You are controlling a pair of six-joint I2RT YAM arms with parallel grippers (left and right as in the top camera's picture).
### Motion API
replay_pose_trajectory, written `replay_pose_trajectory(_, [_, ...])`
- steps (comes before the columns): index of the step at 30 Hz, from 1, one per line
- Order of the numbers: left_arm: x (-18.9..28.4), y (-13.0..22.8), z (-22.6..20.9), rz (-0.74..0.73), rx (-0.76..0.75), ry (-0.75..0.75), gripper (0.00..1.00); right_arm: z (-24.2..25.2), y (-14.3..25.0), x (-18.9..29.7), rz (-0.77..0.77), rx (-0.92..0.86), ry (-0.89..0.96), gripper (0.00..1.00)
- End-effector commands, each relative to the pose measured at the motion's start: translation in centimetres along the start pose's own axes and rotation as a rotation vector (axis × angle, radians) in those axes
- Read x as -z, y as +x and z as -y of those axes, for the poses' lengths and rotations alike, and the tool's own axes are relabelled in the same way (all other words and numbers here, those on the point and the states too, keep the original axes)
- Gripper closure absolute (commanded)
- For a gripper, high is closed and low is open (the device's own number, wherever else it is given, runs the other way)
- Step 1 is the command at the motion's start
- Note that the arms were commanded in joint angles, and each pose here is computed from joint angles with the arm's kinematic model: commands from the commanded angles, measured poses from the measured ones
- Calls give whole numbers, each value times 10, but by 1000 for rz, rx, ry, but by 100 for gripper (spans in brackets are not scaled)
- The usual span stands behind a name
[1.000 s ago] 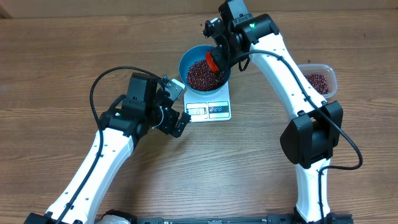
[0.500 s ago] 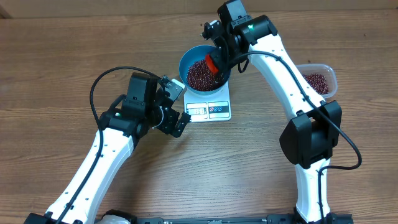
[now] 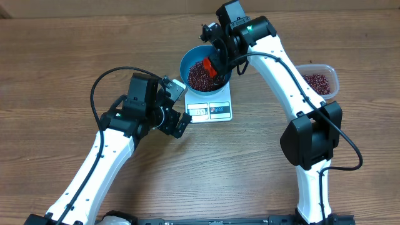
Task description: Scoop item into bowl and weigh 150g on scale
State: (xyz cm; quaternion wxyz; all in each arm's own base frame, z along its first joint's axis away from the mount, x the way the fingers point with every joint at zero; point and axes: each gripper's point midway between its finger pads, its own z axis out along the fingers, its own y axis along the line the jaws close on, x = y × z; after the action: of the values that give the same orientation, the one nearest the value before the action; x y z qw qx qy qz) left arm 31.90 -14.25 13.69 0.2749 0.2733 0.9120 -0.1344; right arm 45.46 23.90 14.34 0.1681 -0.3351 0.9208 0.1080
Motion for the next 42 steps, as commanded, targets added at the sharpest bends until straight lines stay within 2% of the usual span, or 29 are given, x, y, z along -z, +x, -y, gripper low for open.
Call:
replay_pose_trajectory(1, [-2,2,0,-7,12,4,0,-7,-1,-5,2,-23,-41,96])
replay_pose_trajectory(20, [-2,2,0,-7,12,3,0,9,-16,68,126,-132,-228,96])
replay_pose_trajectory(42, [-2,2,0,-7,12,3,0,13,-1,85,99,-168,-233,96])
